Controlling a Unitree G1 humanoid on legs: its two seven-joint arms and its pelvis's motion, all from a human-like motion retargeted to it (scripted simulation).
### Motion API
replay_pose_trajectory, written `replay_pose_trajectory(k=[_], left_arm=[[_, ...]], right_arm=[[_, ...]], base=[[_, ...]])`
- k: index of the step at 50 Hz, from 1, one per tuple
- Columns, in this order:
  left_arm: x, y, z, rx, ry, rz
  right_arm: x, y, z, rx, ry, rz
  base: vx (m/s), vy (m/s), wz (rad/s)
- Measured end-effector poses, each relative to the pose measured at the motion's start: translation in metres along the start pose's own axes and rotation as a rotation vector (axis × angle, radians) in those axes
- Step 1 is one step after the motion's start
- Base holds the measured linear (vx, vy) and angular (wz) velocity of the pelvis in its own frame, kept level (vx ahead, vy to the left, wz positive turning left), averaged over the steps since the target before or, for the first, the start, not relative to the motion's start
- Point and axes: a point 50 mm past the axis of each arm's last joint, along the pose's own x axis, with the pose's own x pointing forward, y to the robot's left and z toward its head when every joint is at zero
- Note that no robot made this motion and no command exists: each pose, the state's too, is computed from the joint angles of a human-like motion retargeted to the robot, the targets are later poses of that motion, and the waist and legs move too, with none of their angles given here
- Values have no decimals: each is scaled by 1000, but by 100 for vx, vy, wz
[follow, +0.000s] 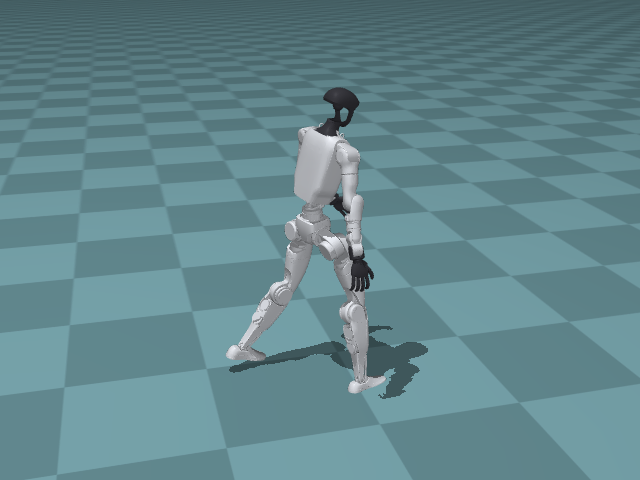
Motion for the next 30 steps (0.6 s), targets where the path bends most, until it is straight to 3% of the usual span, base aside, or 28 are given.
replay_pose_trajectory(k=[5, 12, 18, 25, 30], left_arm=[[-23, -16, -41, -84, 166, -42], [-92, -27, -132, -102, 542, -115], [-165, -17, -192, -150, 890, -65], [-198, 3, -210, -98, 1112, -132], [-144, 38, -184, -18, 923, -112]], right_arm=[[-1, 6, 72, 6, -192, -99], [-30, 24, 184, 175, -529, -63], [-68, 29, 253, 60, -817, -47], [-69, 11, 253, 193, -844, 2], [-32, 4, 185, 39, -599, 22]], base=[[41, -22, 64], [40, -2, 4], [39, 11, 87], [34, 15, 150], [38, 12, 181]])
